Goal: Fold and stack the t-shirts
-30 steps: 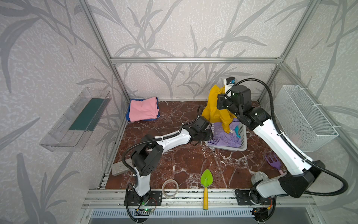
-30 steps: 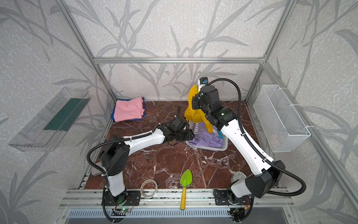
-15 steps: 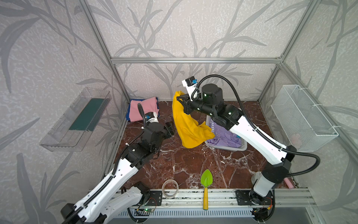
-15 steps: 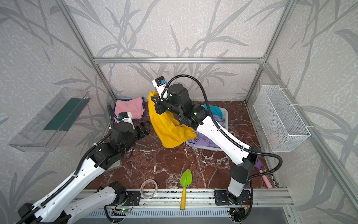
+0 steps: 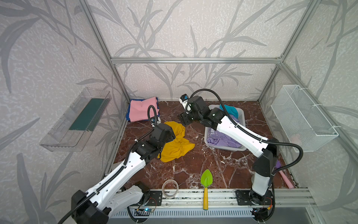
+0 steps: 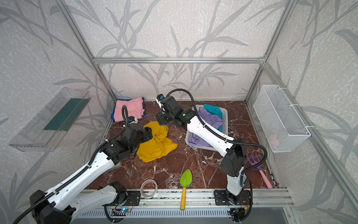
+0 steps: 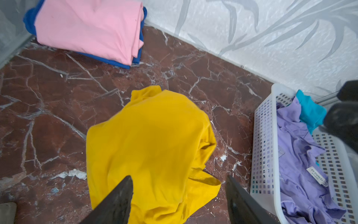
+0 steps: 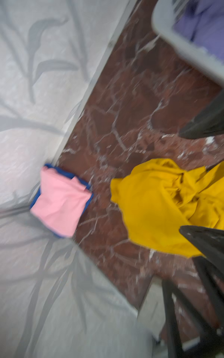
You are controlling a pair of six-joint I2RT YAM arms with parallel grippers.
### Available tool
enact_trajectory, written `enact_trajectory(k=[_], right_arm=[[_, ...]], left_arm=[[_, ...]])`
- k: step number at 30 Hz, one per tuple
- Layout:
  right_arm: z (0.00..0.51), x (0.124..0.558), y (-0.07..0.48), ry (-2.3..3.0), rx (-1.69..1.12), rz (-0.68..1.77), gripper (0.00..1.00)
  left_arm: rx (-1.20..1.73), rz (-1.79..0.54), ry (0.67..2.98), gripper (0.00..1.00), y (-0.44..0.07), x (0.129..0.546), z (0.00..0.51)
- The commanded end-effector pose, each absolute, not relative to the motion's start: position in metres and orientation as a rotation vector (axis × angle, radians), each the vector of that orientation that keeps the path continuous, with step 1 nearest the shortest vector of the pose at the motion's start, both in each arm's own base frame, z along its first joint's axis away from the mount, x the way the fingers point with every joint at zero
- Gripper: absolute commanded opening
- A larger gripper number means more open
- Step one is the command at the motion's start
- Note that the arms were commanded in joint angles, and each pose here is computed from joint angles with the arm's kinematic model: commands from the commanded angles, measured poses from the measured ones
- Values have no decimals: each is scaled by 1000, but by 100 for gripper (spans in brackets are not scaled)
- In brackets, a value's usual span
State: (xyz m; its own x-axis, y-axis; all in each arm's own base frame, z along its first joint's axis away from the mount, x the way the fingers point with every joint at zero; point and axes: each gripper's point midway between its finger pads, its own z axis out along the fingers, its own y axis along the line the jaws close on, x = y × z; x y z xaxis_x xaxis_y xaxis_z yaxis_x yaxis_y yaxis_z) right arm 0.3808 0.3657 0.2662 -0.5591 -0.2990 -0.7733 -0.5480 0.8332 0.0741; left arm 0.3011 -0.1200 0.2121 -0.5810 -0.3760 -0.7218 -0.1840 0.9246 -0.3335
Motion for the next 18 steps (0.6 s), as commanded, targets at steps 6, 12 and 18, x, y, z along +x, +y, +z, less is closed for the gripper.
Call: enact_trajectory(k=[6,12,18], right_arm=[[178,390,216,2447,-469,-389,82],[122,387,213,2586,-427,-375,88],[76,390,199,2788,-244,-174,76]], left_arm=[[-366,-311,2291,76,-139,313,188],[-370,-306,2325,75,-140,312,178],[-391,-270,2338,75,-133,308,172]])
